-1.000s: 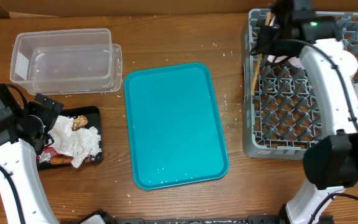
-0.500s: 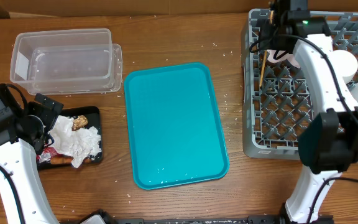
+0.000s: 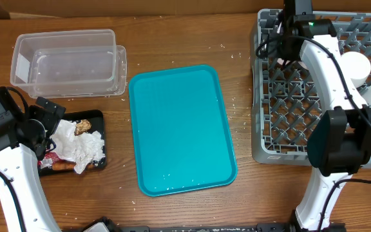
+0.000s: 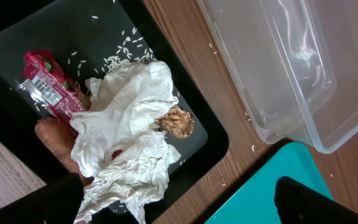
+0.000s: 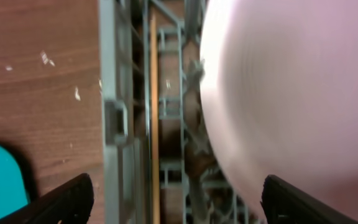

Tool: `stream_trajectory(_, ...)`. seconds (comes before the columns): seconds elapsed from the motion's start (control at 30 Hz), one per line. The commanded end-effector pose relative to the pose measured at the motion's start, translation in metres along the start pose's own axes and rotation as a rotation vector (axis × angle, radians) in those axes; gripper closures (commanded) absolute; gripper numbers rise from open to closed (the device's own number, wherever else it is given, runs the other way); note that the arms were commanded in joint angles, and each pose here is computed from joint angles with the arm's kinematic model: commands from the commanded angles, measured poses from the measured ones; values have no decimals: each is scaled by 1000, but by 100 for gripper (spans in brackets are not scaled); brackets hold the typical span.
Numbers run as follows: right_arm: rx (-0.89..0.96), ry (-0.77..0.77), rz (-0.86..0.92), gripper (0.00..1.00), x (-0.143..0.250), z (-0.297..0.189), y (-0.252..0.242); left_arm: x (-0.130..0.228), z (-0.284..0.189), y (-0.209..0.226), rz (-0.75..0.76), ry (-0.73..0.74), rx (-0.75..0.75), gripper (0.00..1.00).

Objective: Sort waste into correct bins and load items into the dishwasher
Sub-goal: 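Lift the chopstick and carry it to the rack's left edge, then lower the chopstick into the rack and release it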

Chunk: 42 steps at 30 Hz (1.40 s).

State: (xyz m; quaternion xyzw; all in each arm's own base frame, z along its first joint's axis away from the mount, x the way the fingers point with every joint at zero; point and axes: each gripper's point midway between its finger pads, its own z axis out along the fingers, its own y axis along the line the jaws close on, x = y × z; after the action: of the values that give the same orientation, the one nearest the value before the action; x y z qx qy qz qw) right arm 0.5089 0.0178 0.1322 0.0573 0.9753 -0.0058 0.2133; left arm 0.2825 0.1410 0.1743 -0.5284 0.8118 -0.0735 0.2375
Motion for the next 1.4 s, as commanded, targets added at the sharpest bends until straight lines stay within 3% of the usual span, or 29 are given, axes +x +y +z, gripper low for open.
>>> stream_trajectory(0.0, -10, -78, 103, 10, -9, -60, -3, -4, -4, -4, -9, -13, 10, 0)
stream_trajectory(0.47, 7, 55, 277, 6, 91, -201, -9, -4, -4, -4, -9, -13, 10, 0)
stream_trajectory(0.8, -54, 9, 194, 5, 152, -270, -1, -4, -4, -4, -9, -13, 10, 0)
stream_trajectory(1.0, -71, -1, 193, 0, 186, -257, -5, -4, -4, -4, -9, -13, 10, 0)
stream_trajectory(1.17, -82, 138, 225, 0, 222, -232, -1, -4, -4, -4, -9, -13, 10, 0)
stream_trajectory(1.37, -85, 236, 222, 0, 235, -211, 6, -4, -4, -4, -9, -13, 10, 0)
